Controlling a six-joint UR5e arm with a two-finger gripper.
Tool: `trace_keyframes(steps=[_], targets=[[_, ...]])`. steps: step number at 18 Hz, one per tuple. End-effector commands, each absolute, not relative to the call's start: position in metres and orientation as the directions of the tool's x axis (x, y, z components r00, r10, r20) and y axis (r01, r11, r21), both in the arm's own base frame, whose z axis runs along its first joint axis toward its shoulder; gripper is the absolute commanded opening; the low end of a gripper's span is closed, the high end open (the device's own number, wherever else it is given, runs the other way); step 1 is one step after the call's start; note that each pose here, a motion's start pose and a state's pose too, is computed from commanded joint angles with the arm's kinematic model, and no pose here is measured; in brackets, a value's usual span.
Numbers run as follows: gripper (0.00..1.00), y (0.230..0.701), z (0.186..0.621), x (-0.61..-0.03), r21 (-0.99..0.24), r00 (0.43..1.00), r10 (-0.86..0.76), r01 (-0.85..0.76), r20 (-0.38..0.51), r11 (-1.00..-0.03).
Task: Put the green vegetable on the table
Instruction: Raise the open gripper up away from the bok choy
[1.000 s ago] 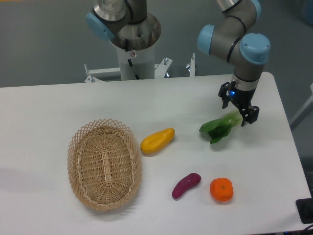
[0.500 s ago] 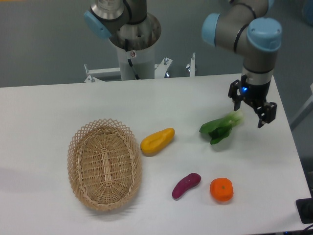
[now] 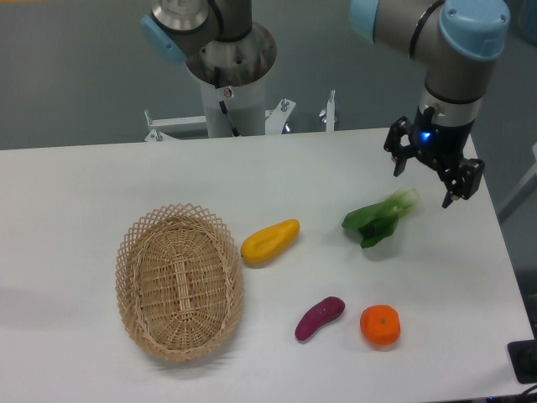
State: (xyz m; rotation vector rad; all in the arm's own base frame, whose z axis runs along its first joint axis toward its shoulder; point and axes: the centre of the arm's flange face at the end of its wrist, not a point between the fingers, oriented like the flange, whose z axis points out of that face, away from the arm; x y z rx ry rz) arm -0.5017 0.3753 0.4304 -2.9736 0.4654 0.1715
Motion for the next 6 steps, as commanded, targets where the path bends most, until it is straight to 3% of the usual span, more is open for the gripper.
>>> trace_keyframes(steps=[6], targets=[[1.0, 0.3762, 0.4304, -0.5011, -0.109, 0.946, -0.298, -0.312, -0.131, -0.944]])
